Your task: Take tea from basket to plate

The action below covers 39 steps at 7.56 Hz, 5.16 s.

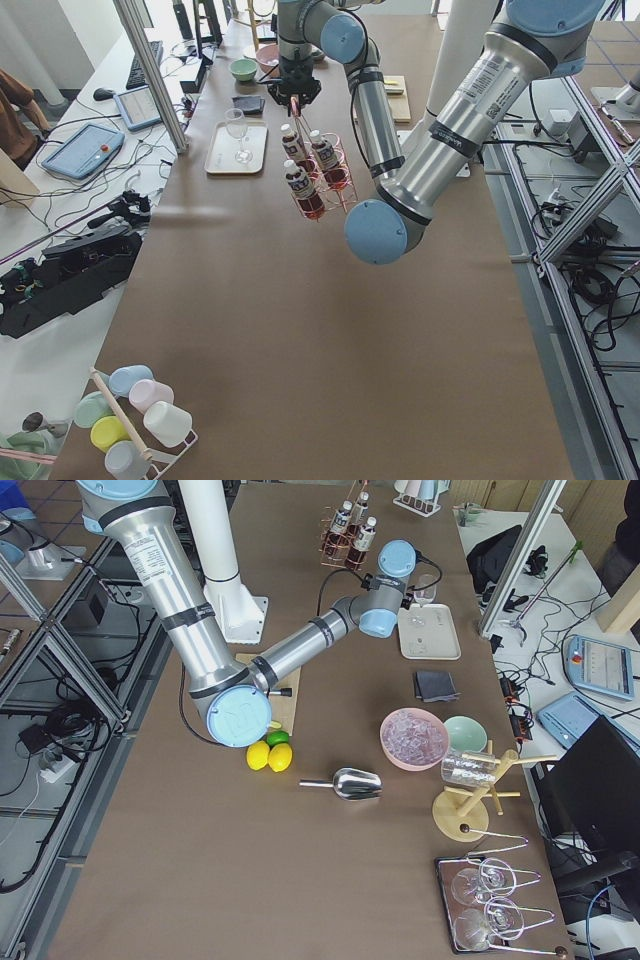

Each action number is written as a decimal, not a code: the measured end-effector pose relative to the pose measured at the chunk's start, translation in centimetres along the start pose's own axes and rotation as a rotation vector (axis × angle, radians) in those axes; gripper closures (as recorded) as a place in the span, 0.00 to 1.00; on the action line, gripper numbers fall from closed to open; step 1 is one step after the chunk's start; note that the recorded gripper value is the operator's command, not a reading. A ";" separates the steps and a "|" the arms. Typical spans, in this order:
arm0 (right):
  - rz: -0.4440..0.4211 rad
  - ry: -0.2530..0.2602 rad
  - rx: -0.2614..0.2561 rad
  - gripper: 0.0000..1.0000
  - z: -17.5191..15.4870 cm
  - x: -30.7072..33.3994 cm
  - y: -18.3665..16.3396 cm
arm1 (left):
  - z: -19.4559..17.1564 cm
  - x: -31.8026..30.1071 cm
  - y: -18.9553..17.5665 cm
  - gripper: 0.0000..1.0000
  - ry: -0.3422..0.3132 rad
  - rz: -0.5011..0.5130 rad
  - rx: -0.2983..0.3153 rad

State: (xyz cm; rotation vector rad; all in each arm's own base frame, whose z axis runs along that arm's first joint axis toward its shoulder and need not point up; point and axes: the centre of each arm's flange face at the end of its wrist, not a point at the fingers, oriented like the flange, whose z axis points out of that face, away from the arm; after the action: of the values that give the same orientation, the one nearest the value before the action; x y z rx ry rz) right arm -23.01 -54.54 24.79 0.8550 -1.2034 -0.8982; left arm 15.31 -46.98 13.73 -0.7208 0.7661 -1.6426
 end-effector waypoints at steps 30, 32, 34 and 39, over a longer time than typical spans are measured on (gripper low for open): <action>-0.061 0.017 0.178 0.02 4.2 -4.2 2.1 | 11.1 -12.8 24.3 1.00 -0.080 0.175 0.030; -0.065 -0.031 0.230 0.02 8.9 -8.9 -0.8 | 12.3 -12.3 24.6 1.00 -0.088 0.168 0.052; -0.072 -0.055 0.265 0.03 12.6 -12.5 -1.7 | 12.5 -12.2 24.7 1.00 -0.088 0.168 0.057; -0.074 -0.078 0.269 0.07 15.2 -15.1 -1.2 | 12.0 -12.4 24.2 1.00 -0.083 0.174 0.047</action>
State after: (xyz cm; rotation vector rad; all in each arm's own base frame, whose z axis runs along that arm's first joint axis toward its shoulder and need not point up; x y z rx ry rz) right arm -40.06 -42.36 20.21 1.0940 -1.3884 -0.8473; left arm 41.18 -40.02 0.94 -0.6659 0.7090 -1.4599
